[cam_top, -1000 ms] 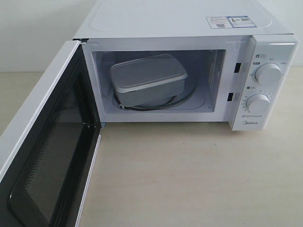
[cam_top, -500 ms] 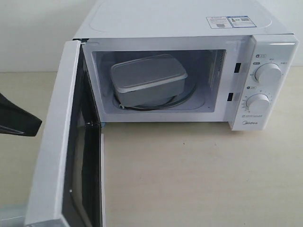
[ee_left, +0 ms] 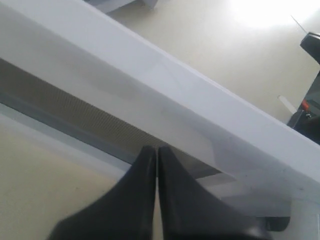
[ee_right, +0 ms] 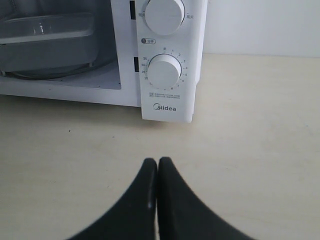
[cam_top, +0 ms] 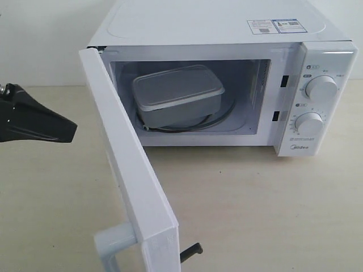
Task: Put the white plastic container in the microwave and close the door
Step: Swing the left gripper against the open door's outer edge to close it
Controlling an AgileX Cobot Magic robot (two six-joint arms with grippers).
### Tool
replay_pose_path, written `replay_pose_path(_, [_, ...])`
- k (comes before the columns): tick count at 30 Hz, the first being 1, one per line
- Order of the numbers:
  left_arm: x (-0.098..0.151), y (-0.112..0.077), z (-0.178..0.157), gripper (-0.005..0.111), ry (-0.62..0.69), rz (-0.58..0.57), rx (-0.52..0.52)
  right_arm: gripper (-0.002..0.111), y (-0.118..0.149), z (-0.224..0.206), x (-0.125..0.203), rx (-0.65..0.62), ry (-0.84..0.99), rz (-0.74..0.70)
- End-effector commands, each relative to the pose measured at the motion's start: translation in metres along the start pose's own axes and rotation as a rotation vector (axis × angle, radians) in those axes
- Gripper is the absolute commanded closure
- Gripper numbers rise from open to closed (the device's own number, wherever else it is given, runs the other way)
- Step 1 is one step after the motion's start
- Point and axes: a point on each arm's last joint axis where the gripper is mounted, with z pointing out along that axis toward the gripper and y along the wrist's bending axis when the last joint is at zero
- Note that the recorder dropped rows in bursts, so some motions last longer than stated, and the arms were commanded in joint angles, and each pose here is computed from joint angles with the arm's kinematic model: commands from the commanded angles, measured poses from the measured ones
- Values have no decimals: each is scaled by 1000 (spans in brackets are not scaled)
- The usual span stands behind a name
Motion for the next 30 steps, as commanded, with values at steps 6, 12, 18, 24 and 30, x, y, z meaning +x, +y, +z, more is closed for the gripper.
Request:
replay_pose_path(6, [-7,12,18,103,-12,-31,61,108,0,0,-1,4,-10,-2])
replay_pose_path(12, [-14,5,38,103,-20,42,79,108,0,0,-1,4,-10,-2])
replay_pose_path(18, [-28,3,51,103,-26,74,77,108,0,0,-1,4,-10,-2])
replay_pose_path(24, [-34,8,58,103,-30,56,79,108,-1,0,-3,8,-37,-2])
replay_pose_path(30, [-35,15,64,103,-43,59,47,108,-1,0,-3,8,-37,-2])
